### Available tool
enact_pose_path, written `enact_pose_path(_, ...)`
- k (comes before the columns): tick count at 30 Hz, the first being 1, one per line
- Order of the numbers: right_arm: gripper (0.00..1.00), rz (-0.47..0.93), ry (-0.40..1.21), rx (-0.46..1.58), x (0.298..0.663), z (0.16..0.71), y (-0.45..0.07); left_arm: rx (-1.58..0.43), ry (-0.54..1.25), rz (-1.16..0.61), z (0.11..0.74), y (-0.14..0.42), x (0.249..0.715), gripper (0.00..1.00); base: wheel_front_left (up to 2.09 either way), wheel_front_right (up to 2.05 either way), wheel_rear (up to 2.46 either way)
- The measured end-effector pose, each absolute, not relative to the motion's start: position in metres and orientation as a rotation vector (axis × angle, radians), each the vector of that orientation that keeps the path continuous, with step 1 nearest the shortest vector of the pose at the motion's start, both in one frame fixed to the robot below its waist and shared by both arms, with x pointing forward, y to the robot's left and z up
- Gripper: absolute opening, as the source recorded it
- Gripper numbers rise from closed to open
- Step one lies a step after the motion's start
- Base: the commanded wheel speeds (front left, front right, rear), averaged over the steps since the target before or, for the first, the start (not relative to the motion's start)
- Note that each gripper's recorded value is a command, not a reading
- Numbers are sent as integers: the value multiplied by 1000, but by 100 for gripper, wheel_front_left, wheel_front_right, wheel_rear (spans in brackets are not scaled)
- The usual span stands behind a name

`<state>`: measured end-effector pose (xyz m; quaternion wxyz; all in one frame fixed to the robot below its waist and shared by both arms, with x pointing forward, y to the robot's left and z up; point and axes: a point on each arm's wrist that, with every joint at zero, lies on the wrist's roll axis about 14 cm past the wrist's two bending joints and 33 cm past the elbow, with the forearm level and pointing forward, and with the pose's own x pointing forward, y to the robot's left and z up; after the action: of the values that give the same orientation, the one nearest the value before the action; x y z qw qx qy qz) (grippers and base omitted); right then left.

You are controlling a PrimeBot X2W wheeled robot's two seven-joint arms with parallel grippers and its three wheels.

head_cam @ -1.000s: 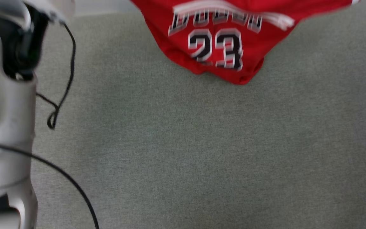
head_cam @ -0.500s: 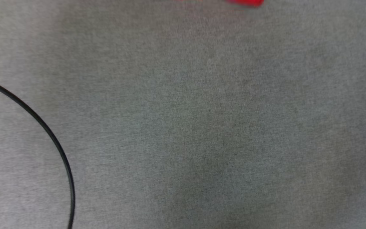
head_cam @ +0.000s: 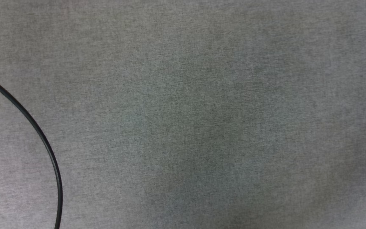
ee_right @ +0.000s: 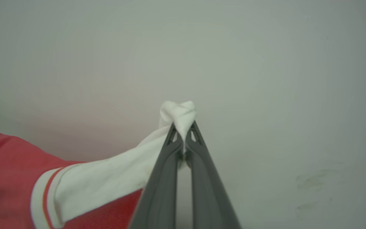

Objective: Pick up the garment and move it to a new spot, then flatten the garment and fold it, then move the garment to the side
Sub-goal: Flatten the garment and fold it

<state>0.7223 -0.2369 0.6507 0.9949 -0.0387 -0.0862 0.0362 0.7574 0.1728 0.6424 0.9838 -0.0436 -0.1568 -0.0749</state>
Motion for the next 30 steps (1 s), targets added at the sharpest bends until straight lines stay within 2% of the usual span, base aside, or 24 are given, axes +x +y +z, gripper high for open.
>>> enact_pose_path(6, 0, 104, -74, -30, 723, 603, -224, -143, -171, -108, 575, 189, 752, 0, 0, 0, 0)
enact_pose_path(11, 0, 115, 44, 5, 702, 555, -220, -158, -74, -83, 530, 198, 726, 0, 0, 0, 0)
enact_pose_path(19, 0, 116, 219, 81, 624, 490, -221, -216, 60, -41, 475, 212, 647, 0, 0, 0, 0)
enact_pose_path(30, 0, 91, 318, 170, 505, 462, -234, -222, 97, 12, 464, 236, 522, 0, 0, 0, 0)
